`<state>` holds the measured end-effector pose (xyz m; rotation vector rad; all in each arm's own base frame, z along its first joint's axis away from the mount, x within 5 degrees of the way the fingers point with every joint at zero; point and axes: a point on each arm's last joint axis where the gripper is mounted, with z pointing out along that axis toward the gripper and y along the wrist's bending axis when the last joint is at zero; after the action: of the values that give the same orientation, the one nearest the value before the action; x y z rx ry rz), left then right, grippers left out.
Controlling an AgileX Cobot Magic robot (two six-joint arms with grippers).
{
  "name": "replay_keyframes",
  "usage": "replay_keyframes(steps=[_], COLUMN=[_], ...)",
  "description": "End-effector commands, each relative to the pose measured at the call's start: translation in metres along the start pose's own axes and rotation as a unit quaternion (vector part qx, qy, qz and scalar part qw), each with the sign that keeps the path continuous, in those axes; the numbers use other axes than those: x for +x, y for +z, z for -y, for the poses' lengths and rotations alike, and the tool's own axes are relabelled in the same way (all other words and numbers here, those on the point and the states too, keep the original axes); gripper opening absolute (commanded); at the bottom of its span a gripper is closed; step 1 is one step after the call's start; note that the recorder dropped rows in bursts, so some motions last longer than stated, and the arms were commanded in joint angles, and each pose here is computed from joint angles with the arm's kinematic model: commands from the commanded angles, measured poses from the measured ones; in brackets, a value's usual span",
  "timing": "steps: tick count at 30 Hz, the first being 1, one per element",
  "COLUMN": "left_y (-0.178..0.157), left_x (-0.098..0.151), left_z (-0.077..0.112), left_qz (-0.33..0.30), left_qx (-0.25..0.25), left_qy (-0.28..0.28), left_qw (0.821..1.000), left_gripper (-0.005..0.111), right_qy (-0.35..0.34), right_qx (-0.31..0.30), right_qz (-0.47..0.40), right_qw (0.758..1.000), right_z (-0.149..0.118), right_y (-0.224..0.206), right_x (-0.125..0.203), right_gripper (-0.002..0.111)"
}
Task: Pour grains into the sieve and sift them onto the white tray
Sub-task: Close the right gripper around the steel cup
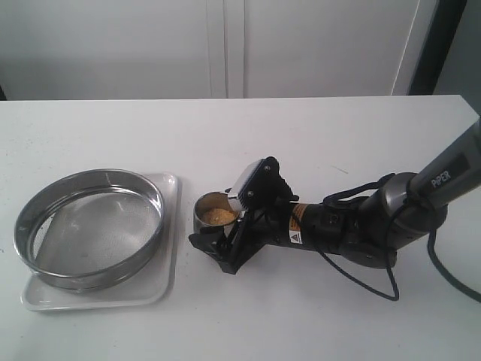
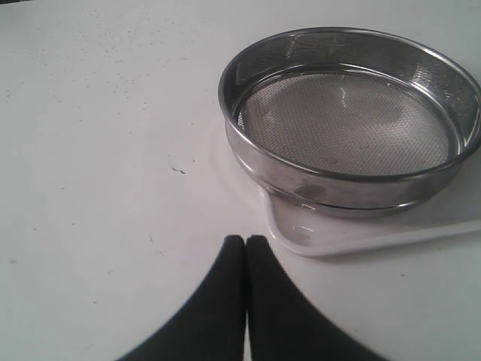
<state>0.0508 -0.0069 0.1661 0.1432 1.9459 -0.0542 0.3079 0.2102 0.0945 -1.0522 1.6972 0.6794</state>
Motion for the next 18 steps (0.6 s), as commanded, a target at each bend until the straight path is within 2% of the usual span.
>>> replay_keyframes(steps=[1,18], left_y=[0.0003,0.0003], left_x=[0.0014,0.0014], left_z=[-0.0001,-0.0001], left_qz=[-0.001,-0.001], left_qx=[-0.001,-0.001], left_qy=[-0.003,-0.003], left_qw=[1.0,1.0], left_gripper=[0.0,0.0], right_qy=[0.007,0.003], right_qx=[0.0,0.0], right_qz=[0.008,0.005], right_qw=[1.0,1.0], right_z=[0.001,0.0009], right_y=[0.0026,0.0031], right_x=[0.0009,0.0024], right_gripper=[0.093,0.089])
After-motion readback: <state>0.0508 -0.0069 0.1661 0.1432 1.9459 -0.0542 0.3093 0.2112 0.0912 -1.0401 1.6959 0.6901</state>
